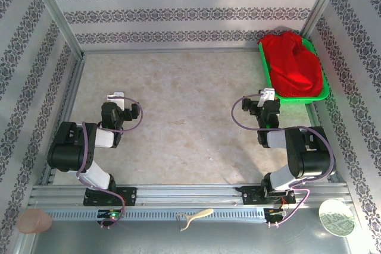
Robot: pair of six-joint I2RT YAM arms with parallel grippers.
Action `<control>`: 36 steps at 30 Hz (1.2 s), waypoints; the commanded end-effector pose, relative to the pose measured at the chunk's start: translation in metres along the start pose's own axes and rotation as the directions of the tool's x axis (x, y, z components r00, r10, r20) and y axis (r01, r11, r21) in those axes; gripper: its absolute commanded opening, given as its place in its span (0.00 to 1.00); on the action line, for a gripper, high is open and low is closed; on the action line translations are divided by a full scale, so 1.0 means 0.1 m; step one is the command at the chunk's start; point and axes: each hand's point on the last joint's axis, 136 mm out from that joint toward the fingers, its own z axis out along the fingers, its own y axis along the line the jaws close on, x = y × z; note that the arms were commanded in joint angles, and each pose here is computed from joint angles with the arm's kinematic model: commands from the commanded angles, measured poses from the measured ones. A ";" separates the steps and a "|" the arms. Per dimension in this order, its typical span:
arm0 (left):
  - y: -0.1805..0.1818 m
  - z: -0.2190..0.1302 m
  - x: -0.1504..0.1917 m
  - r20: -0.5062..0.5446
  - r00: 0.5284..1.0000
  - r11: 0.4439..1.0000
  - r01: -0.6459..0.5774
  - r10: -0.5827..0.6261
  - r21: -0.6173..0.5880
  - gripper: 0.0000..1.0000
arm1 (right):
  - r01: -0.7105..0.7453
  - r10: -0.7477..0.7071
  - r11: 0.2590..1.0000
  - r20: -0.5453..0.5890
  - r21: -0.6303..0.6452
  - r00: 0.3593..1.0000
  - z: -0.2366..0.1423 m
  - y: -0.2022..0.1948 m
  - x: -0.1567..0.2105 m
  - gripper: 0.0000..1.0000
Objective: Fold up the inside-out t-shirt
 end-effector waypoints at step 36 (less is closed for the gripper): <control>-0.04 -0.09 -0.27 0.074 0.997 0.999 -0.011 0.008 0.044 0.99 | -0.230 0.208 0.965 0.170 0.122 0.963 -0.67 -0.43 -0.92 0.98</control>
